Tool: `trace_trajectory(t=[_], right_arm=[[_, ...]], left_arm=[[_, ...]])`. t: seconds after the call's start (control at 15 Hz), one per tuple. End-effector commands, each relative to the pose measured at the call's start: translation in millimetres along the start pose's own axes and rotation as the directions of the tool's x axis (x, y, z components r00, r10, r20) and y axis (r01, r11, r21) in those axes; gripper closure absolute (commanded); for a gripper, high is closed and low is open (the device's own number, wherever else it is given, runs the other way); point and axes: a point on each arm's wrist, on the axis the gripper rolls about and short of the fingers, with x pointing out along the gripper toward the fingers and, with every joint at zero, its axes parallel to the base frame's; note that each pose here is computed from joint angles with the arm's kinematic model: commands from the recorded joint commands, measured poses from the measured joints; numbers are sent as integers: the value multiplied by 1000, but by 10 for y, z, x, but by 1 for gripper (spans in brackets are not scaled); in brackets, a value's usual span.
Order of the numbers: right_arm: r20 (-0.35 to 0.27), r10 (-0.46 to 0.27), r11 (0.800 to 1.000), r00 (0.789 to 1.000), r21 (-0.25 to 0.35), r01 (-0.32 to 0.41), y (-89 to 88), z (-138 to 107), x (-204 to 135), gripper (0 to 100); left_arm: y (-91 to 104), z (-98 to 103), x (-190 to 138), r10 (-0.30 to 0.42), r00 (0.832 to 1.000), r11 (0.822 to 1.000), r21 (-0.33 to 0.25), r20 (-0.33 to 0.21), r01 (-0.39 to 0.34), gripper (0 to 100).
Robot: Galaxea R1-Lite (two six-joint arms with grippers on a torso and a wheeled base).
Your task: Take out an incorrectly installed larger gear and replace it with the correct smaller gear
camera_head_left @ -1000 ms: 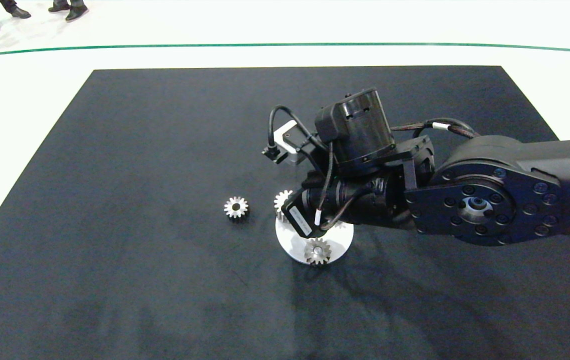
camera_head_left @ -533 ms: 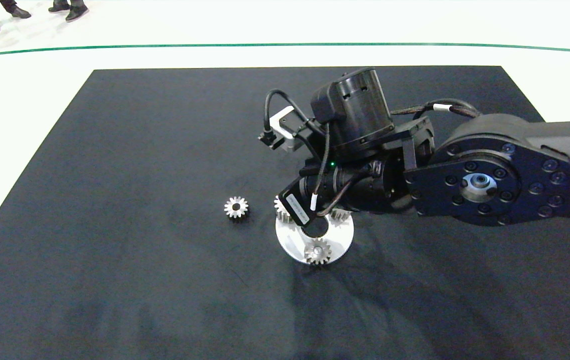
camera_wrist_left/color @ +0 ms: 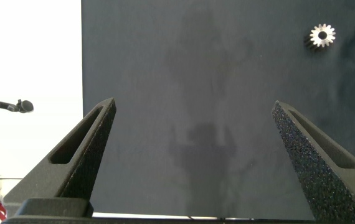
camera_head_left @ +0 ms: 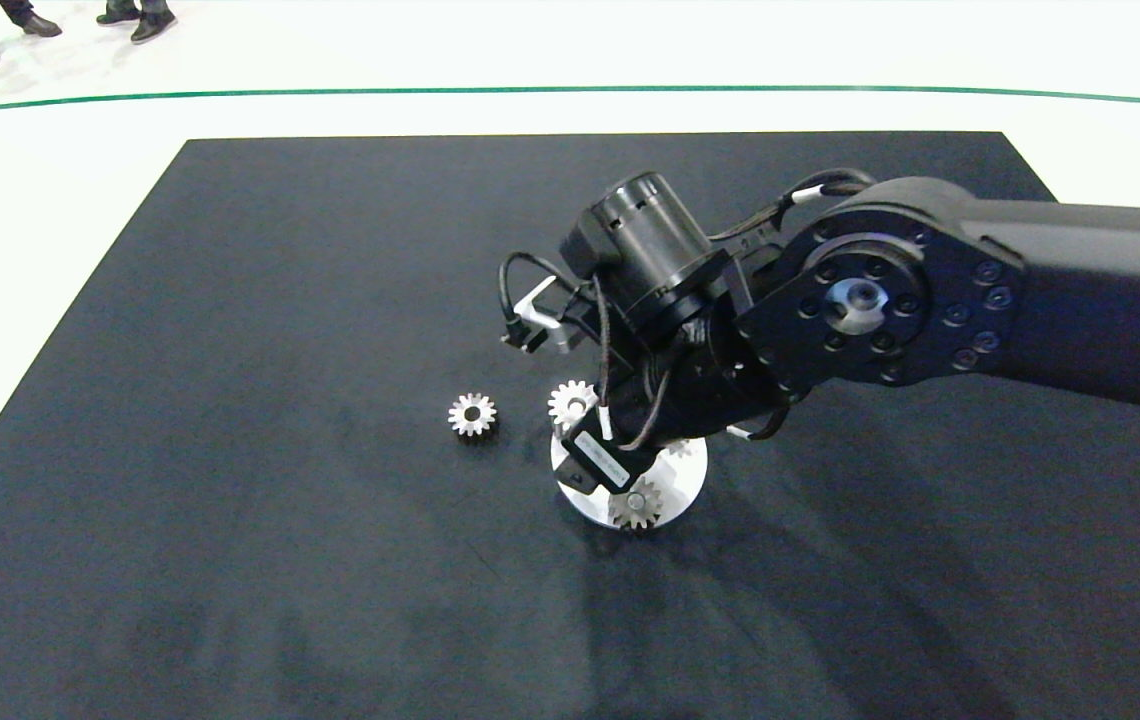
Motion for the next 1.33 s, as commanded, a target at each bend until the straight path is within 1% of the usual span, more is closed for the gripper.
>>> trace_trajectory(t=[0.07, 0.13, 0.27, 0.33, 0.47, 0.53, 0.6, 0.67, 0.73, 0.8, 1.13, 1.33], right_arm=[[-86, 12, 1000, 996, -10, -13, 76, -81, 376, 0], [-94, 9, 1000, 996, 1, -9, 66, -92, 408, 0], [-82, 4, 999, 997, 39, -1, 36, -79, 328, 0], [-69, 0, 997, 998, 74, 6, 14, -66, 254, 0], [-27, -9, 996, 1000, 93, 12, -40, -28, 100, 0], [40, -23, 994, 999, 110, 18, -84, 34, -46, 0], [104, -41, 992, 994, 127, 28, -120, 94, -134, 0], [188, -66, 988, 980, 149, 38, -156, 143, -229, 0], [183, -66, 988, 981, 147, 39, -136, 91, -198, 0], [161, -60, 989, 985, 142, 37, -113, 46, -148, 0], [128, -48, 991, 991, 134, 30, -51, 31, 59, 0], [145, -55, 989, 988, 141, 34, -31, 52, 215, 0]], left_arm=[[0, -4, 2, 0, 1000, 1000, 1, -5, 0, 0], [0, -4, 2, 0, 1000, 1000, 1, -5, 0, 0], [0, -4, 2, 0, 1000, 1000, 1, -5, 0, 0], [0, -4, 2, 0, 1000, 1000, 1, -5, 0, 0], [0, -4, 2, 0, 1000, 1000, 2, -5, 0, 0], [0, -4, 2, 0, 1000, 1000, 2, -5, 0, 0], [0, -4, 2, 0, 1000, 1000, 2, -5, 0, 0], [0, -4, 2, 0, 1000, 1000, 2, -5, 0, 0], [0, -4, 2, 0, 1000, 1000, 2, -5, 0, 0], [0, -4, 2, 0, 1000, 1000, 2, -5, 0, 0], [0, -4, 2, 0, 1000, 1000, 2, -5, 0, 0], [0, -4, 2, 0, 1000, 1000, 2, -5, 0, 0]])
